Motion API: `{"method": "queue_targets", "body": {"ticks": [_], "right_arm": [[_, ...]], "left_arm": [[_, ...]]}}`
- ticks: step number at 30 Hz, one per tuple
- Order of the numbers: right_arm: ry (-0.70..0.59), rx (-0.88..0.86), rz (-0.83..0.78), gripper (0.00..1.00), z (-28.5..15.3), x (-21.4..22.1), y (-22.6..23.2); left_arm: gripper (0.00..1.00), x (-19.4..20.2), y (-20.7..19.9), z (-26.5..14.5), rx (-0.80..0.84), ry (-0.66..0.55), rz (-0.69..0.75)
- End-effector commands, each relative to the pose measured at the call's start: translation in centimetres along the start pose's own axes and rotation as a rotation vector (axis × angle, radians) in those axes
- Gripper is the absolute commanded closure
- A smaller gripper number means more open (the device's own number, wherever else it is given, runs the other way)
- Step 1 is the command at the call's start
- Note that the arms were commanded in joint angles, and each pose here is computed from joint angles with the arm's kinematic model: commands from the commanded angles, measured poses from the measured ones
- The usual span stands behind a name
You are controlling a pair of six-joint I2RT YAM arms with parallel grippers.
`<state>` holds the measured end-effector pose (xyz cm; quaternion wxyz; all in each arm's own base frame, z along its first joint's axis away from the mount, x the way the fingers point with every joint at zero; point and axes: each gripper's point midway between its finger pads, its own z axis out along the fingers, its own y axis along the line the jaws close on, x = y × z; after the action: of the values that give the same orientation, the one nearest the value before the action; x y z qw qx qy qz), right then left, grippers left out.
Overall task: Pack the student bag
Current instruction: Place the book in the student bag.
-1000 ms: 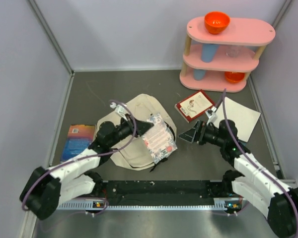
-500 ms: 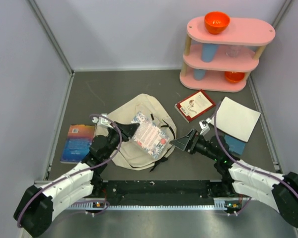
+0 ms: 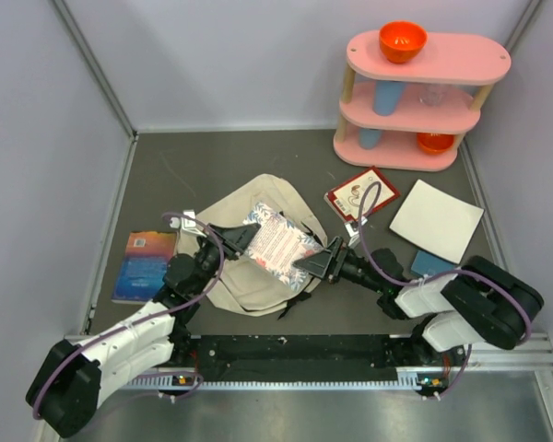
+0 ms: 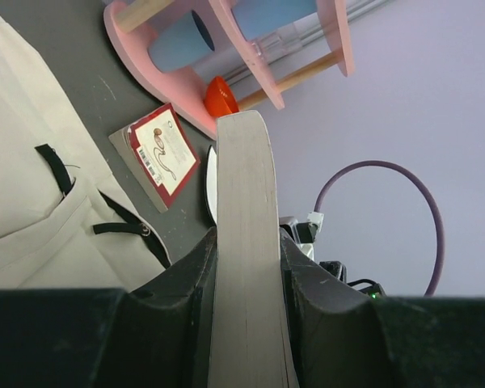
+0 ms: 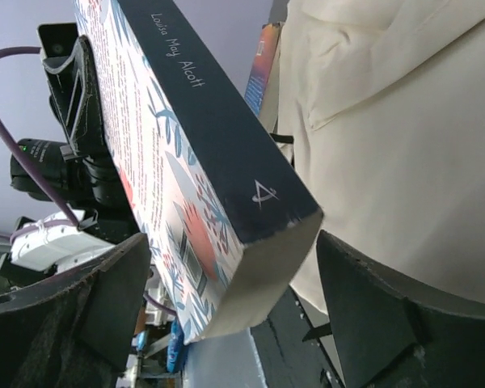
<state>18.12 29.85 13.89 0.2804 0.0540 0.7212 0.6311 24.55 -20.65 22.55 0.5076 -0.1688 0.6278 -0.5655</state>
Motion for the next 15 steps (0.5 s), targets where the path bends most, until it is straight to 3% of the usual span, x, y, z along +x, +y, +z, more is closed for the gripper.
{"method": "queue_targets", "body": {"ticks": [1,15], "right_arm": [[-0.051,-0.269,-0.052,0.20,0.9,-1.1,6.6],[-0.051,-0.332,-0.071,0.46,2.0,-1.6,8.4]], "left_arm": [[1.00,-1.2,-4.0,-0.3,0.166,-0.039,-0.048],[1.00,-0.1,-3.0,-0.1,0.151,-0.001,-0.072]]}}
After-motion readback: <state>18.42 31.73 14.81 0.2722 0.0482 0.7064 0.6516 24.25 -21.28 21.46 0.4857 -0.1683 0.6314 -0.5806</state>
